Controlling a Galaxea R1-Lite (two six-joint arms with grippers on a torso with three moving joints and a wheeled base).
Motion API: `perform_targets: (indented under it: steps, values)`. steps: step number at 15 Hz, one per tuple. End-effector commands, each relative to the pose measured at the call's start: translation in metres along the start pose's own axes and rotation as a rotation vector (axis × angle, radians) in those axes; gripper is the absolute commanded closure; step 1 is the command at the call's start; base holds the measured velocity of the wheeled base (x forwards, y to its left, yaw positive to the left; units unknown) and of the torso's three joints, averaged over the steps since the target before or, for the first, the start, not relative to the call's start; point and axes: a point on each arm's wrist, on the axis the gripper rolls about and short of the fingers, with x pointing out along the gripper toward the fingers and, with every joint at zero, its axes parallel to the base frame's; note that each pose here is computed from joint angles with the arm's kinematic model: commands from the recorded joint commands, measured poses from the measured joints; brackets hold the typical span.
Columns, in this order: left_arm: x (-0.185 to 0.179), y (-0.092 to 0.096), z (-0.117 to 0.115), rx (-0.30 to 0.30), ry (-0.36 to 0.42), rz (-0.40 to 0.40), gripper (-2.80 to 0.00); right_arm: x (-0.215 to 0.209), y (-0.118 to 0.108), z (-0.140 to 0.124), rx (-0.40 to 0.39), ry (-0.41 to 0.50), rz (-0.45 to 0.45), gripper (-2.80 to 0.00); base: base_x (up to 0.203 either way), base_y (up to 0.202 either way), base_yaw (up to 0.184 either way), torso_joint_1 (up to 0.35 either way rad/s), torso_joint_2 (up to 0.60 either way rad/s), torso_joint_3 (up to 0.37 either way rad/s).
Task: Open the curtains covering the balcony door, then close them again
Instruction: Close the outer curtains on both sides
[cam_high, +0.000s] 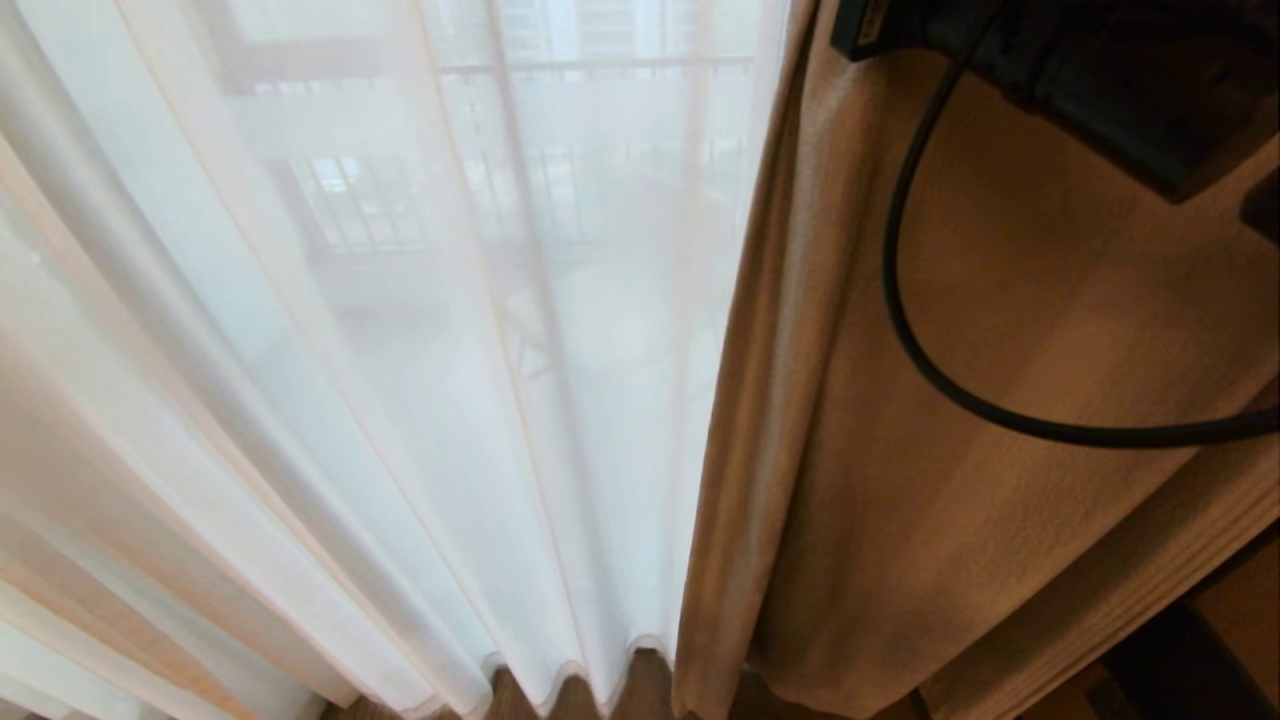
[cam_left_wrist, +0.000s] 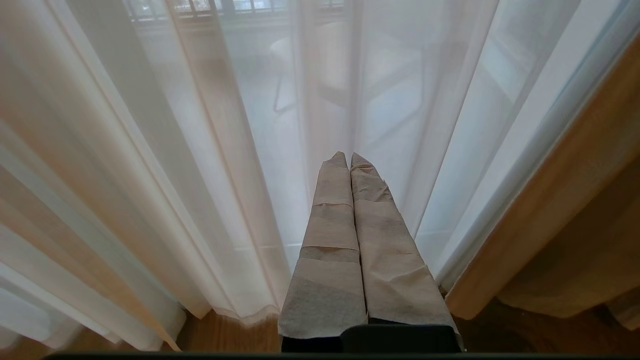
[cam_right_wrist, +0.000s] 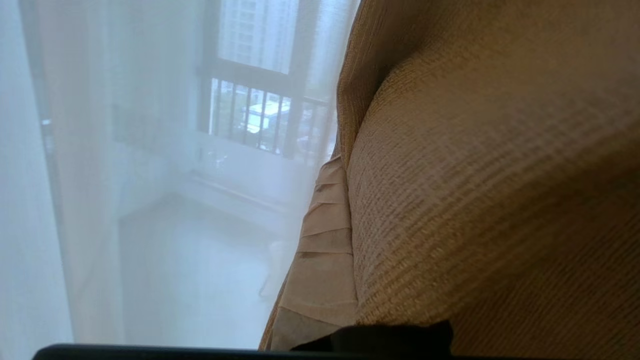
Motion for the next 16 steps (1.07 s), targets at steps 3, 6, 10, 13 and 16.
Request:
perform_targets:
  steps: [3, 6, 10, 13, 16]
  values:
    - [0.0, 0.0, 0.0, 0.0, 0.0, 0.0, 0.0, 0.012, 0.04, -0.016, -0.002, 0.023, 0.081, 0.0, 0.0, 0.0, 0.0, 0.0, 0.0, 0.0]
    - [0.0, 0.0, 0.0, 0.0, 0.0, 0.0, 0.0, 0.017, 0.063, -0.018, 0.0, 0.026, 0.101, 0.0, 0.0, 0.0, 0.0, 0.0, 0.0, 0.0]
    - [0.0, 0.0, 0.0, 0.0, 0.0, 0.0, 0.0, 0.019, 0.088, -0.024, -0.01, 0.033, 0.148, 0.0, 0.0, 0.0, 0.0, 0.0, 0.0, 0.0]
    - [0.0, 0.0, 0.0, 0.0, 0.0, 0.0, 0.0, 0.02, 0.101, -0.029, -0.006, 0.039, 0.172, 0.0, 0.0, 0.0, 0.0, 0.0, 0.0, 0.0]
    - [0.0, 0.0, 0.0, 0.0, 0.0, 0.0, 0.0, 0.019, 0.112, -0.032, -0.023, 0.043, 0.194, 0.0, 0.0, 0.0, 0.0, 0.0, 0.0, 0.0]
